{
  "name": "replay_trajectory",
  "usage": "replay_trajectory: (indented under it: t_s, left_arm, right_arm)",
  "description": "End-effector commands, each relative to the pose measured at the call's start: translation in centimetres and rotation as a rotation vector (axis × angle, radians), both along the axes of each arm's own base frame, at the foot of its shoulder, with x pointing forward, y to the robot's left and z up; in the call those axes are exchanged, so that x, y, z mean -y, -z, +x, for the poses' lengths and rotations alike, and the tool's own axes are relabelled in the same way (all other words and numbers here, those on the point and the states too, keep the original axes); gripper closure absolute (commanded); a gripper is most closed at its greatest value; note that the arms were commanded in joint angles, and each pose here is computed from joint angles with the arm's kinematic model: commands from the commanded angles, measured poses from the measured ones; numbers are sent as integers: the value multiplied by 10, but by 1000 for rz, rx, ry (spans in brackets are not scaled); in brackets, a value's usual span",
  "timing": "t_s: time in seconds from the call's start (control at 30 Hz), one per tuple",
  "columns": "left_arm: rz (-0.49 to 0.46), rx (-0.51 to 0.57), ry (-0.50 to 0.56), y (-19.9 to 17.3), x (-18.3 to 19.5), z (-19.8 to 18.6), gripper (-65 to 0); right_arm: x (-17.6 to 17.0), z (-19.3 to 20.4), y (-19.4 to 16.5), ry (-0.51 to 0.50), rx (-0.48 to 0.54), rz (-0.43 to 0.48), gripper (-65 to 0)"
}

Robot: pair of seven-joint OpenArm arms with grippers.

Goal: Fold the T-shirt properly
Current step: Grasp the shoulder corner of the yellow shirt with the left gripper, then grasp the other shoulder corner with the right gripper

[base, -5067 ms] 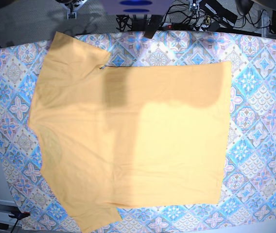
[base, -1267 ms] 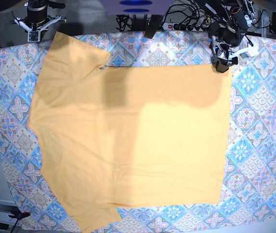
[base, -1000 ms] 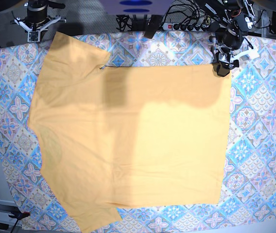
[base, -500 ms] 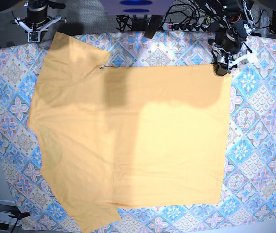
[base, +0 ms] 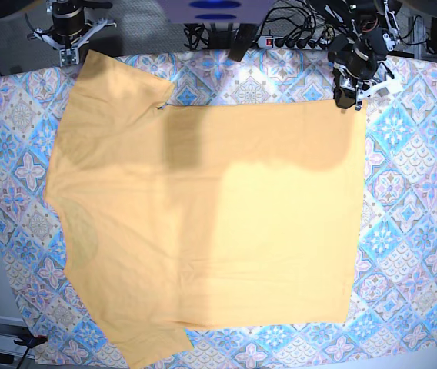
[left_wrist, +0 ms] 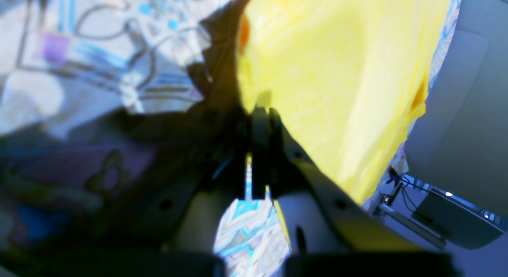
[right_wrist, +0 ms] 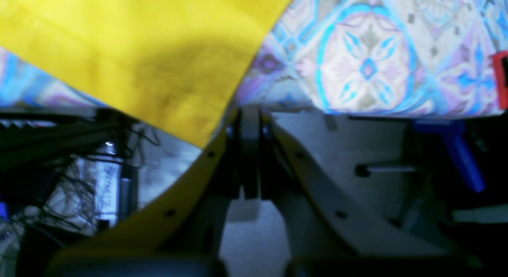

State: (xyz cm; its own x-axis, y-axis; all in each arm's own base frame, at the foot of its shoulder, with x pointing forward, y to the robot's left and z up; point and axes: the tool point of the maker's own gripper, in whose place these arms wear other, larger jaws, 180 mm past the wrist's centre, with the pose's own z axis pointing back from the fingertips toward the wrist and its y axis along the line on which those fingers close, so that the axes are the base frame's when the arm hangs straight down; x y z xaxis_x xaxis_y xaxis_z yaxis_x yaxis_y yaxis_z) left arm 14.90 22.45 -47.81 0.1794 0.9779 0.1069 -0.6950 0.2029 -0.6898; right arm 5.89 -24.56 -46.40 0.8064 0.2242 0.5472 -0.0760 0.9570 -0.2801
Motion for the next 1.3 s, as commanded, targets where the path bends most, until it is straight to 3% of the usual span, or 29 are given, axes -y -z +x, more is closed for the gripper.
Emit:
replay_trajectory:
  t_s: [0.0, 0.17, 0.3, 0.63, 0.77, 0.9, 1.07, 1.27]
  left_arm:
    - [11, 2, 11, -3, -2, -1, 0]
    - [11, 2, 11, -3, -2, -1, 0]
    - [11, 2, 11, -3, -2, 0, 0]
    - [12, 2, 12, -3, -2, 0, 0]
    - [12, 2, 12, -3, -2, 0, 0]
    - [11, 1, 12, -2, -2, 0, 0]
    - [11, 1, 12, -2, -2, 0, 0]
    - [11, 1, 12, -2, -2, 0, 0]
  right_arm:
    - [-5, 1, -4, -31, 15, -4, 0]
    - [-10, 8, -10, -152, 11, -110, -30]
    - [-2, 17, -24, -134, 63, -230, -69]
    - [-28, 21, -27, -154, 120, -254, -212]
    - [-40, 17, -23, -196, 118, -252, -230]
    - [-43, 2, -11, -208, 50, -274, -237]
    - [-51, 7, -9, -229, 70, -289, -237]
    - [-48, -6, 5, -242, 27, -308, -237]
